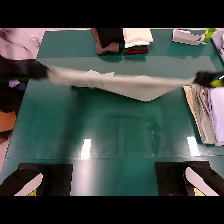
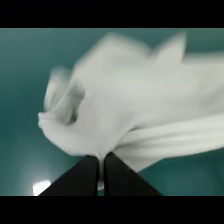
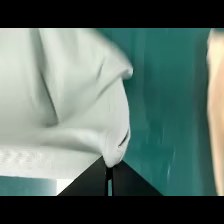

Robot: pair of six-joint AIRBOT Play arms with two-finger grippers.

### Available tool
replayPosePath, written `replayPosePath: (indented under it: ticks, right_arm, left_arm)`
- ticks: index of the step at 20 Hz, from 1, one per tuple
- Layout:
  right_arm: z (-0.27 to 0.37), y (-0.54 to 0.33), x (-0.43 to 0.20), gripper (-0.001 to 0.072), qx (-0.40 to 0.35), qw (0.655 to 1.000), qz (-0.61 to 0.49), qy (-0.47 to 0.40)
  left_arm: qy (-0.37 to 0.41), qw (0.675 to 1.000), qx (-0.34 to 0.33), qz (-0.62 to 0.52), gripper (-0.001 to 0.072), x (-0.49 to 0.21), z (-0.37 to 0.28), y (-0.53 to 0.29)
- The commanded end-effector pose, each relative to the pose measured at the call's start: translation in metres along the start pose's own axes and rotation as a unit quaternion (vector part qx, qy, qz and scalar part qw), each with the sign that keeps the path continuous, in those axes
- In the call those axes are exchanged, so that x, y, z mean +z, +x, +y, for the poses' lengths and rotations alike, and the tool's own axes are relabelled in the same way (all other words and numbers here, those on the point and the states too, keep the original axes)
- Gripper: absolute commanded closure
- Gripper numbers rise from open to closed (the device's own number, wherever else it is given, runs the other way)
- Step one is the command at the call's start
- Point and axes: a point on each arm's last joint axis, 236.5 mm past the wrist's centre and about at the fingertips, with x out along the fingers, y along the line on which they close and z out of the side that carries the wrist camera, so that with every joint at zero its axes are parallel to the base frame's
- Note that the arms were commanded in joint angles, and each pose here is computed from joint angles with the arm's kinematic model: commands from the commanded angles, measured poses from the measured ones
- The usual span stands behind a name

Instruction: Fold the shirts.

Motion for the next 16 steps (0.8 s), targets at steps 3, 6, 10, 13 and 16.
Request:
replayPosePath:
  ticks: [3,6,10,13,16]
  right_arm:
    - [0.036,-0.208,0.094,0.0696,-0.001,0.961,-0.273,-0.046]
    - [0.038,-0.288,0.101,0.0697,-0.029,0.931,-0.362,-0.051]
    - [0.031,-0.325,0.103,0.0697,-0.069,0.922,-0.379,-0.045]
    - [0.021,-0.294,0.106,0.0698,-0.072,0.947,-0.311,-0.037]
    - [0.016,-0.221,0.112,0.0697,-0.032,0.974,-0.223,-0.026]
  left_arm:
    - [0.044,0.954,0.018,-0.297,0.0682,0.134,-0.025,-0.242]
    - [0.054,0.923,0.016,-0.382,0.0683,0.154,-0.037,-0.325]
    - [0.058,0.909,0.022,-0.411,0.0684,0.163,-0.038,-0.351]
    - [0.054,0.943,0.028,-0.327,0.0683,0.157,-0.028,-0.284]
    - [0.042,0.986,0.029,-0.161,0.0682,0.125,-0.010,-0.154]
